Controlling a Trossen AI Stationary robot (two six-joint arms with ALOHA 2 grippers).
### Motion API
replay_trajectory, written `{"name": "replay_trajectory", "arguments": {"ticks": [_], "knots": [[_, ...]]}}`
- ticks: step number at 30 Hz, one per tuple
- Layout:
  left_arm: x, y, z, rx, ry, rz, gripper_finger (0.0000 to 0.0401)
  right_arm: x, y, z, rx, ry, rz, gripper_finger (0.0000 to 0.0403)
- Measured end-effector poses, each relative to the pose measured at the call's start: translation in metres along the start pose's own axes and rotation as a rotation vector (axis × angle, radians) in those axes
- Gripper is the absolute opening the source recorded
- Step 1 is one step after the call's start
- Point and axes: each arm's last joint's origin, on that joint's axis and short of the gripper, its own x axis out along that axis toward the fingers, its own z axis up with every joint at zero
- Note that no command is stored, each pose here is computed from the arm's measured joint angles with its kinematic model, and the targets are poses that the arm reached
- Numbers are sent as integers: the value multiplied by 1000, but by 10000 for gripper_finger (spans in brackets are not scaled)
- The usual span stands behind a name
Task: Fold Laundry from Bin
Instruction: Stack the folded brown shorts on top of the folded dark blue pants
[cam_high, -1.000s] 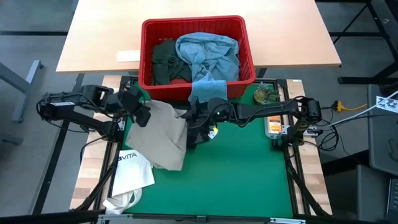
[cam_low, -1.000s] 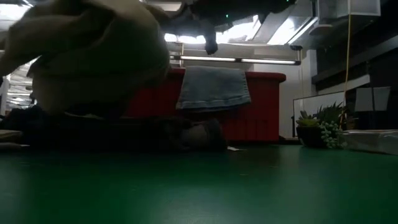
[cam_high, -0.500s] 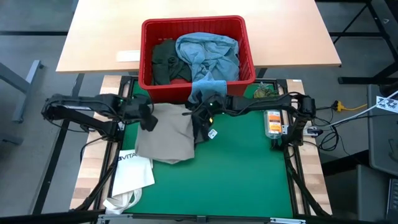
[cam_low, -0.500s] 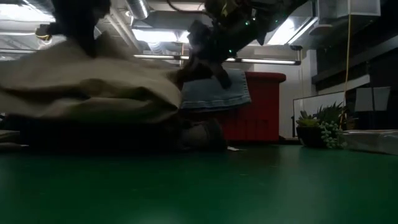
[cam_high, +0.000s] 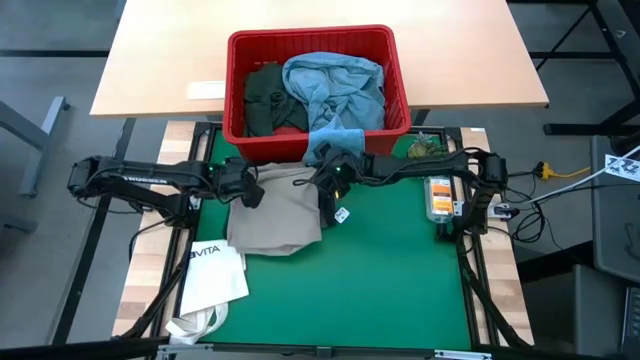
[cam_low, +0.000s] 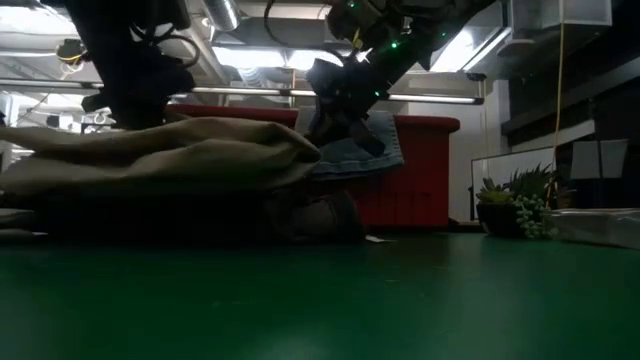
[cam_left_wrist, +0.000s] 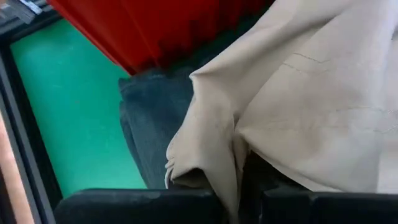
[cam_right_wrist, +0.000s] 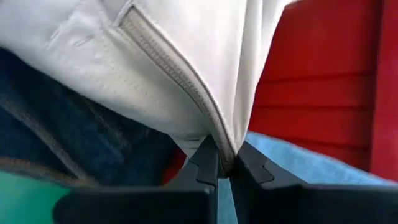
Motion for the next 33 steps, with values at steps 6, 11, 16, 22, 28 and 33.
{"name": "replay_trajectory", "arguments": {"ticks": [6, 11, 16, 22, 28, 33], "knots": [[4, 5, 6, 8, -48, 57, 12, 3, -4, -11, 14, 27, 7, 19], [6, 2, 13, 73, -113, 34, 26, 4, -5, -16, 23, 30, 12, 19], [7, 1, 17, 106, -131, 29, 49, 4, -5, -16, 21, 30, 17, 19], [7, 3, 17, 105, -124, 36, 92, 4, -4, -16, 21, 26, 20, 40], [5, 3, 16, 101, -103, -7, 142, 4, -5, -16, 22, 27, 16, 124], [-7, 7, 19, 74, -99, -60, 161, 4, -7, -16, 18, 81, -29, 175]]}}
